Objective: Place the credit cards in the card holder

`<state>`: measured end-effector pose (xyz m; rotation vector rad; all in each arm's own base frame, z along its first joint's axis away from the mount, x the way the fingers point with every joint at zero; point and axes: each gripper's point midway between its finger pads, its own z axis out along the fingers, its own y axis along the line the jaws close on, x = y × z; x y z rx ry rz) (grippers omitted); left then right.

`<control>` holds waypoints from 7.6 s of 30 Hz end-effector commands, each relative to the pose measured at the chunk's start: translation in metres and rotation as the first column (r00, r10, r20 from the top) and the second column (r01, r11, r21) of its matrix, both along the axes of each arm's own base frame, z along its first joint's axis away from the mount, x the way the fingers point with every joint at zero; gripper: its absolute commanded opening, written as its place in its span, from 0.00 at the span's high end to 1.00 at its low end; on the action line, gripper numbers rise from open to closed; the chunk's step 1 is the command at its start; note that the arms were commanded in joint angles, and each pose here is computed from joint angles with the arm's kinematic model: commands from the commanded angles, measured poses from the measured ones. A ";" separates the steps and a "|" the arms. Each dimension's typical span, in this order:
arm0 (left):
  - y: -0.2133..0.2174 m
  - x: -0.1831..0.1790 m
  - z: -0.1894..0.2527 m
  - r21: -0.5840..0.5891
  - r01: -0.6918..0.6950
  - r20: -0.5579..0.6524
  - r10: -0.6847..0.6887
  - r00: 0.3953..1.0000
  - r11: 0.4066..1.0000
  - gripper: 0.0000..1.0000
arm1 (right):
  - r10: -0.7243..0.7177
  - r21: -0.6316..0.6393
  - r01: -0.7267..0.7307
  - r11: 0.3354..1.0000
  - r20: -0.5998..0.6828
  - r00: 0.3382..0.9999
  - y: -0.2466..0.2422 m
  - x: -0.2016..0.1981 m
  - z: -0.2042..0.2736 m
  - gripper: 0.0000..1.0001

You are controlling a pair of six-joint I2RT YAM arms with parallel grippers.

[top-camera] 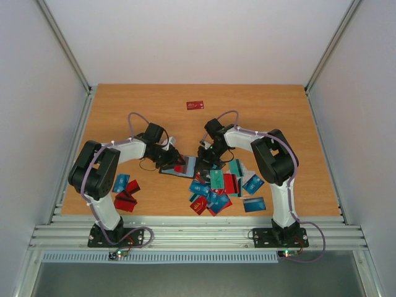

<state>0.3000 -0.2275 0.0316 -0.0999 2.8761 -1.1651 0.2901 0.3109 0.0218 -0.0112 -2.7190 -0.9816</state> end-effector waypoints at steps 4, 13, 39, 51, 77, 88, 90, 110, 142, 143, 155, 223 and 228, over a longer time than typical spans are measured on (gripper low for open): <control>0.014 -0.001 0.006 0.147 0.039 0.010 -0.041 0.999 0.988 0.50 | 0.009 -0.077 -0.015 0.997 -0.068 0.998 -0.009 -0.021 -0.020 0.92; 0.014 0.000 0.013 0.224 0.088 0.031 -0.097 0.995 0.971 0.38 | 0.000 -0.072 -0.005 0.997 -0.070 0.998 -0.007 -0.019 -0.020 0.92; -0.023 0.000 0.004 0.196 0.190 0.040 -0.201 0.979 0.962 0.50 | -0.016 -0.074 0.010 0.997 -0.083 0.996 -0.007 -0.019 -0.023 0.93; -0.039 -0.012 0.015 0.143 0.211 0.023 -0.216 0.976 0.967 0.51 | -0.007 -0.082 0.002 0.997 -0.063 0.998 -0.008 -0.017 -0.019 0.94; -0.001 -0.005 0.036 0.238 0.181 0.049 -0.198 0.979 0.954 0.57 | -0.004 0.142 -0.002 0.990 0.037 0.999 0.013 0.005 0.038 0.73; -0.010 -0.005 0.024 0.197 0.223 0.024 -0.232 0.972 0.955 0.48 | -0.007 0.057 0.003 0.998 0.064 0.998 -0.001 0.002 0.043 0.56; -0.010 -0.003 0.026 0.203 0.221 0.033 -0.232 0.972 0.954 0.50 | -0.009 0.101 0.002 0.995 0.067 0.998 0.005 0.002 0.048 0.56; -0.002 -0.006 -0.003 0.251 0.249 0.002 -0.258 0.966 0.935 0.94 | -0.028 0.177 0.036 0.984 -0.048 0.998 0.021 0.003 0.016 0.60; 0.006 -0.009 -0.005 0.267 0.231 -0.005 -0.238 0.971 0.936 1.00 | 0.056 0.088 -0.055 0.995 -0.017 0.998 0.009 -0.008 0.001 0.59; 0.006 -0.009 -0.003 0.267 0.229 -0.002 -0.238 0.971 0.936 1.00 | 0.061 0.087 -0.059 0.995 -0.019 0.998 0.010 -0.009 0.000 0.59; 0.019 -0.009 -0.006 0.338 0.211 0.000 -0.225 0.974 0.917 1.00 | 0.080 0.083 -0.079 0.993 -0.015 0.997 0.014 -0.007 -0.001 0.60; 0.005 -0.020 -0.034 0.280 0.271 -0.071 -0.262 0.963 0.921 1.00 | 0.120 0.166 -0.129 0.978 0.063 0.991 0.042 0.000 0.037 0.61; 0.004 -0.020 -0.033 0.279 0.266 -0.074 -0.256 0.964 0.923 1.00 | 0.117 0.193 -0.131 0.972 0.080 0.990 0.046 0.001 0.048 0.61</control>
